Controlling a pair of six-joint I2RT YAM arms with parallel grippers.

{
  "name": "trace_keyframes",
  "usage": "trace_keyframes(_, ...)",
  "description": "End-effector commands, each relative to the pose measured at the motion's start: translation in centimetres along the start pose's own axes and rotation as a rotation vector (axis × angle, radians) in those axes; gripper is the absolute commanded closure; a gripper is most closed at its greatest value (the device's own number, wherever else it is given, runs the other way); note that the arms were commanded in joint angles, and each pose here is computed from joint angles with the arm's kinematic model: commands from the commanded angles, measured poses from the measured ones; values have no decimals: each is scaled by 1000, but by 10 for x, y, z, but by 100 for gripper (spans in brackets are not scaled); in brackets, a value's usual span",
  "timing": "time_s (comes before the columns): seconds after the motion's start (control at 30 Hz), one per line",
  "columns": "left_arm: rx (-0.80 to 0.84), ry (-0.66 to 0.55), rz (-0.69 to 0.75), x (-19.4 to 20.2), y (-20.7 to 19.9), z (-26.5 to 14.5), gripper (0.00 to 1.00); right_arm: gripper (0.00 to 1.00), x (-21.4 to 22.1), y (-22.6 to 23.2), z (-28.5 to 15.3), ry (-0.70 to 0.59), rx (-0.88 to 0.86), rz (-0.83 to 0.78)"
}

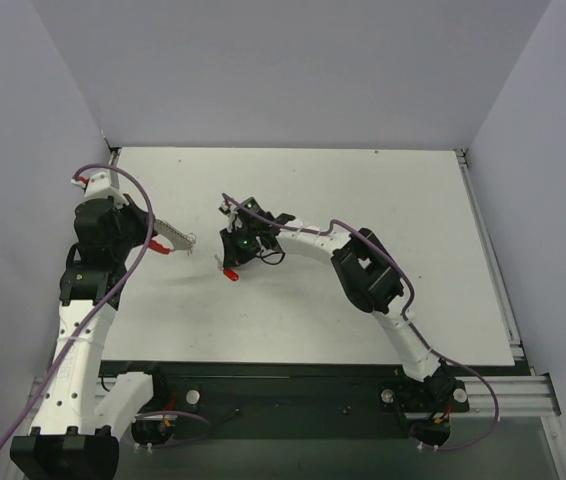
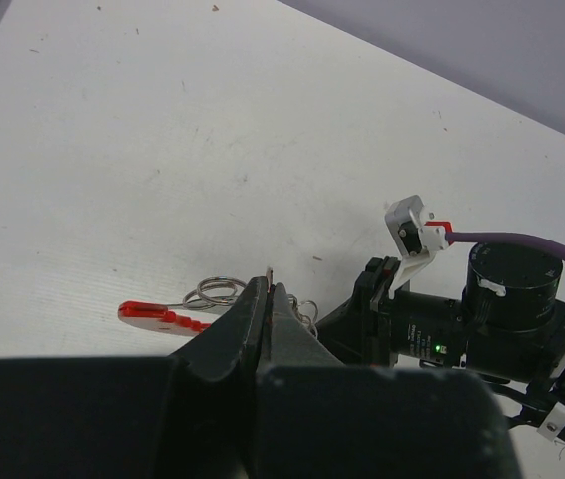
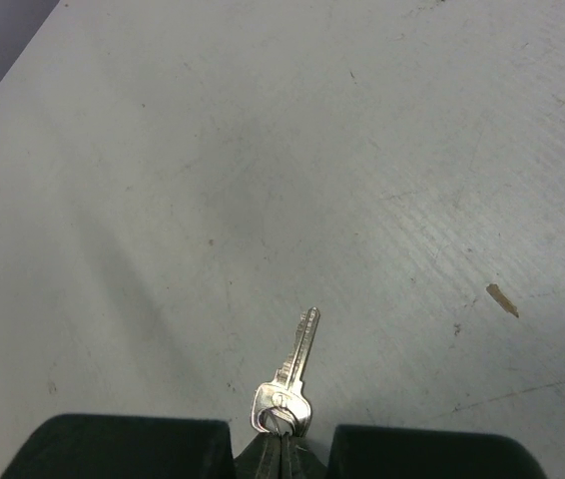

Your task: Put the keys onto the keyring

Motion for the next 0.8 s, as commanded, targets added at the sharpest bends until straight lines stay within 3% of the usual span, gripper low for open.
trace_keyframes(0.0, 62, -90, 18, -21, -13, -12, 100, 100, -7, 1, -7, -45, -40, 14)
trace_keyframes(0.23, 78, -84, 27, -18, -13, -12, 100, 100, -14, -5, -40, -142, -30, 36)
trace_keyframes(0.5, 131, -72, 12, -13, -17, -11, 100, 100, 35, -6, -80, -110, -10, 81)
trace_keyframes(0.77, 180, -42, 20, -5, -17, -10, 100, 100, 53, 1, -118, -145, 22, 77)
Point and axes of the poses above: each gripper's point midway between its finger pads, its own z axis out along the fingers, its own y axis along the line the jaws close on, x = y × z, the point moved 8 cm from there along -z, back along the fingers, and after that the axes turned 13 degrees about -z, right-handed, at the moved point
